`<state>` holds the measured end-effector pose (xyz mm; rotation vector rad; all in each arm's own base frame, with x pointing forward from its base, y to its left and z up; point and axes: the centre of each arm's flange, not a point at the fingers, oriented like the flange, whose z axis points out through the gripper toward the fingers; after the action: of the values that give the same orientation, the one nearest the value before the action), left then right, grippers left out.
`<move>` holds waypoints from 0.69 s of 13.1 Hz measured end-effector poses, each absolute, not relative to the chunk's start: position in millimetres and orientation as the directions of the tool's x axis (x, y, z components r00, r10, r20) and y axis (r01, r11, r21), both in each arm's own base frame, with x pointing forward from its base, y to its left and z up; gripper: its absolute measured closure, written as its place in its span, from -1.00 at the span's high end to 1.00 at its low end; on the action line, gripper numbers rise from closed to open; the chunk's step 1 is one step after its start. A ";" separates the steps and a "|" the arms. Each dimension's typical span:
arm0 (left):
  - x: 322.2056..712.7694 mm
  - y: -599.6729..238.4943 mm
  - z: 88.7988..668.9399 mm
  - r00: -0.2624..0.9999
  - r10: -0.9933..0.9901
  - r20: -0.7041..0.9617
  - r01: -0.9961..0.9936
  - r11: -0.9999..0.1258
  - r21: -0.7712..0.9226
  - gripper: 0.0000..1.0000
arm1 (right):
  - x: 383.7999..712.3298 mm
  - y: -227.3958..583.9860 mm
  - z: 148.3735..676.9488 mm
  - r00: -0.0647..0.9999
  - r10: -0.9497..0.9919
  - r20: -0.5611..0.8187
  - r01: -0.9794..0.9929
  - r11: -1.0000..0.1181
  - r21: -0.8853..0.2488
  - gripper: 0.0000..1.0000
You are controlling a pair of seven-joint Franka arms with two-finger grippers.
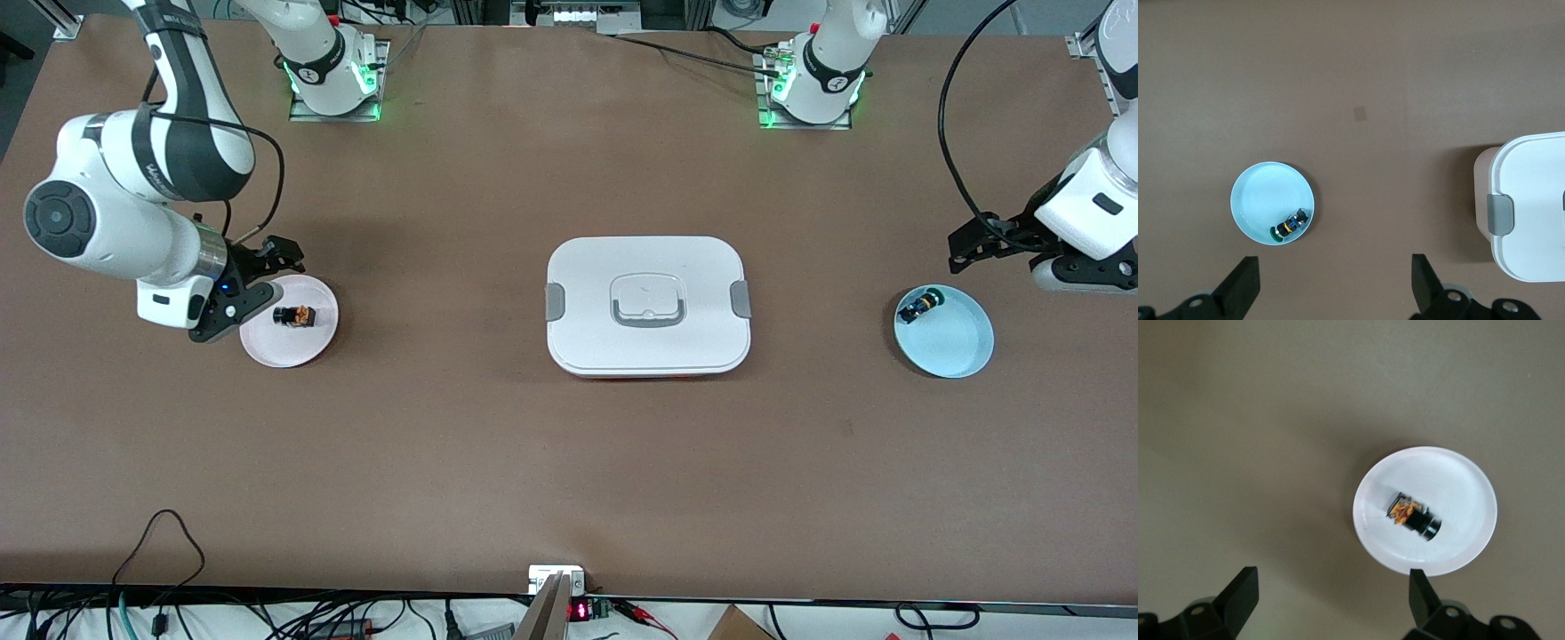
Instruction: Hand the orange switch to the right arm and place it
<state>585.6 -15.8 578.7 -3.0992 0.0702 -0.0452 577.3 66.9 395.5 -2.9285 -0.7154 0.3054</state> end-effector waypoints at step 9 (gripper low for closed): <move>585.3 -14.6 578.4 0.999 -0.044 0.025 -0.043 -0.998 -0.042 1.00 | 573.0 80.8 536.2 0.950 0.241 -0.197 0.224 -0.969 -0.106 1.00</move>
<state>585.3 -14.6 578.4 -3.0992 0.0670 -0.0406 573.0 80.8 536.2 -3.0204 -0.3609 0.3212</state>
